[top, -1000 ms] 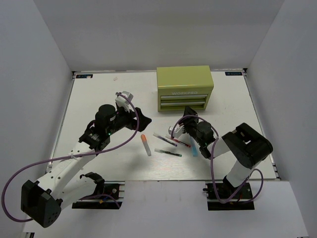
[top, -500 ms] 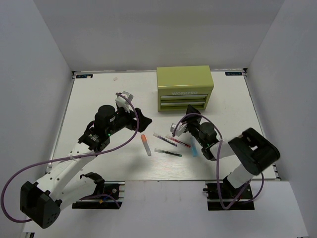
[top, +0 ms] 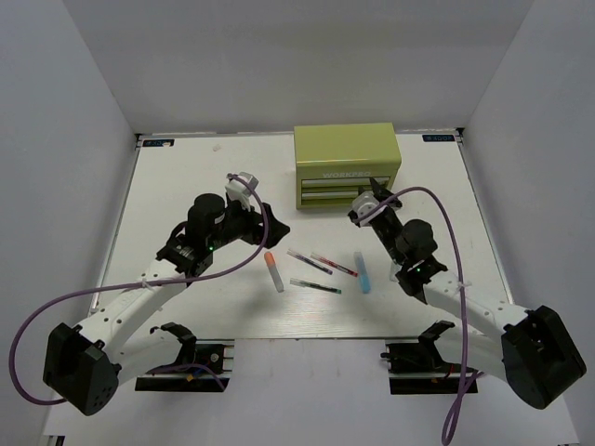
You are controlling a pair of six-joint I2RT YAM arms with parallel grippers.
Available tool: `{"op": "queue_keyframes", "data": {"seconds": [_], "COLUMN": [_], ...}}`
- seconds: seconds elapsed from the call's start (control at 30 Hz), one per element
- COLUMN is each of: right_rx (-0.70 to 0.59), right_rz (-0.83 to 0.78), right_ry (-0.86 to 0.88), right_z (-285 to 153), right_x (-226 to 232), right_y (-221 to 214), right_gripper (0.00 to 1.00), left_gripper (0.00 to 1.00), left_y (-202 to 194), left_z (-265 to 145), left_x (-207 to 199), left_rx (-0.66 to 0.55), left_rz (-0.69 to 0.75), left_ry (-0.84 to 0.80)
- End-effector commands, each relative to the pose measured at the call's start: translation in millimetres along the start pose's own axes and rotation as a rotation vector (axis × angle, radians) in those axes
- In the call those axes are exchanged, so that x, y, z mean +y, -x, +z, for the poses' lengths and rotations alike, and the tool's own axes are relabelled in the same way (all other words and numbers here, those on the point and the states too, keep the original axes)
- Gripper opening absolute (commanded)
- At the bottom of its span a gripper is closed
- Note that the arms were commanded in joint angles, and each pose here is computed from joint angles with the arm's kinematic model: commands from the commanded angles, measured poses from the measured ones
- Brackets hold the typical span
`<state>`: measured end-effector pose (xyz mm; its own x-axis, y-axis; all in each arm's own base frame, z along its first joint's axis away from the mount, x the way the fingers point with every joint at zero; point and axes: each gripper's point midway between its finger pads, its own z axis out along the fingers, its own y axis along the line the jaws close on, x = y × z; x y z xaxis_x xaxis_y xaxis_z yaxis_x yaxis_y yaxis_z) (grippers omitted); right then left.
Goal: Sort the stationery into containers
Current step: Open the drawer
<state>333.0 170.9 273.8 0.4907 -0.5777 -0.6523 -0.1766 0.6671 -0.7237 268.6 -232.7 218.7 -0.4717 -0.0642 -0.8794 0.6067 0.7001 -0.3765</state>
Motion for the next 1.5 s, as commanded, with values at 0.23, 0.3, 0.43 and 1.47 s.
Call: {"op": "queue_keyframes", "data": {"seconds": [0.23,0.3,0.43,1.47], "right_rx": [0.184,0.188,0.255,0.152], "right_rz": [0.568,0.610,0.759,1.109], "right_ry": [0.272,0.295,0.294,0.139], "right_z": [1.2,4.1,4.2,-11.3], "right_x": [52.1,50.4,47.6,-30.2], "right_y": [-7.9,-4.1,-7.7,33.8], "right_gripper": [0.42,0.40,0.36,0.41], "left_gripper": [0.97,0.95,0.90,0.60], "left_y": [-4.8,-14.3,-3.0,6.6], "left_z": [6.2,9.7,13.8,125.5], "left_x": [-17.7,-17.7,-17.3,11.3], "left_rx": [-0.035,-0.029,-0.127,-0.492], "left_rz": [-0.089,-0.197,-0.330,-0.893], "left_ry": [-0.111,-0.127,-0.146,0.063]}}
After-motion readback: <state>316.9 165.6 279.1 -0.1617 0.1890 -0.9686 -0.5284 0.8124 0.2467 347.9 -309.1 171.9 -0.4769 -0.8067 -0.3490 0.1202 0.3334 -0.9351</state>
